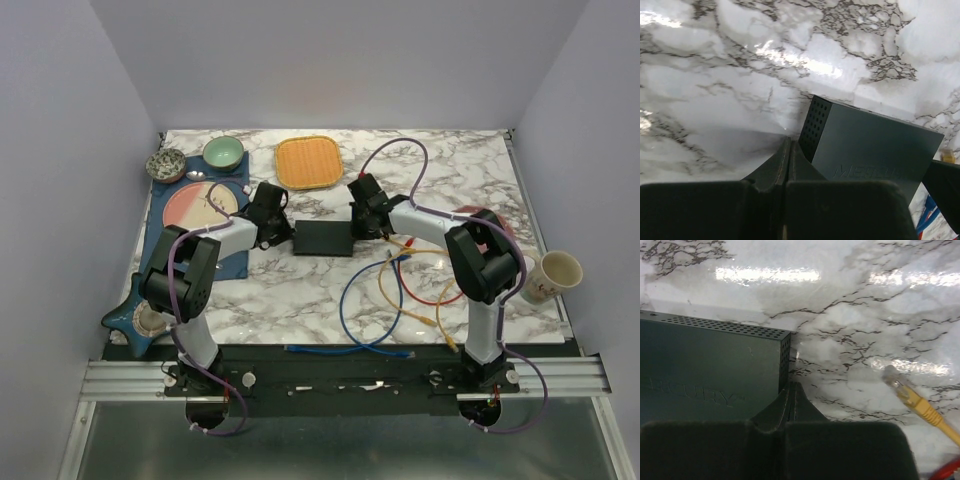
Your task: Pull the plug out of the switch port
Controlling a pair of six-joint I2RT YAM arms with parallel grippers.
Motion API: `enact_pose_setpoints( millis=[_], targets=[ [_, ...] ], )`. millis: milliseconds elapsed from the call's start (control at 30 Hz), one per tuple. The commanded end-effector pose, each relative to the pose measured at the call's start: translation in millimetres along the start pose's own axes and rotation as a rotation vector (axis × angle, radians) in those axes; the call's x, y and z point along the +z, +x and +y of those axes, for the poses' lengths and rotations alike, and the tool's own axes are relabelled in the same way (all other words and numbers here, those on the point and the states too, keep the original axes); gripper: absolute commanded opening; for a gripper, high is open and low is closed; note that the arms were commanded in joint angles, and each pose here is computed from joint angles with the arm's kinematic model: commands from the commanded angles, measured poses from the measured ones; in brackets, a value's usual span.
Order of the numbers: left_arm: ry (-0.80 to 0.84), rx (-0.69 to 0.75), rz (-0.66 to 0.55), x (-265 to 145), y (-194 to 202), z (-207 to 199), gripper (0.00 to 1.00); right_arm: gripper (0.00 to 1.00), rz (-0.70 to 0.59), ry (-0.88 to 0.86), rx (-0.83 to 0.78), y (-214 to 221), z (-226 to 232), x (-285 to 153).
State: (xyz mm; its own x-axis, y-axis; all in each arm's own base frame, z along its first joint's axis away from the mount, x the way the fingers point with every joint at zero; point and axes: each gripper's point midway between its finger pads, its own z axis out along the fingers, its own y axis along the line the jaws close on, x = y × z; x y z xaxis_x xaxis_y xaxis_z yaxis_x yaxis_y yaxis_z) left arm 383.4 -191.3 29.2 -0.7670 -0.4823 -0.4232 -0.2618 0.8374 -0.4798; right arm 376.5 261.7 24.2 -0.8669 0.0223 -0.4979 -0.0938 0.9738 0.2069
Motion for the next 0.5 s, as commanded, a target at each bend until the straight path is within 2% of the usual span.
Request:
enact_pose_setpoints(
  millis=[0,200,467],
  targets=[
    [0.054,-0.012,0.016,-18,9,-12,0.00,0.01,0.035,-0.159,0.008,8,52,0],
    [0.038,0.001,0.005,-25,6,-9,0.00,0.01,0.052,-0.199,-0.003,14,66,-1],
    [-0.002,-0.032,-0.032,-49,9,22,0.00,0.01,0.122,-0.274,-0.035,48,95,1]
  ],
)
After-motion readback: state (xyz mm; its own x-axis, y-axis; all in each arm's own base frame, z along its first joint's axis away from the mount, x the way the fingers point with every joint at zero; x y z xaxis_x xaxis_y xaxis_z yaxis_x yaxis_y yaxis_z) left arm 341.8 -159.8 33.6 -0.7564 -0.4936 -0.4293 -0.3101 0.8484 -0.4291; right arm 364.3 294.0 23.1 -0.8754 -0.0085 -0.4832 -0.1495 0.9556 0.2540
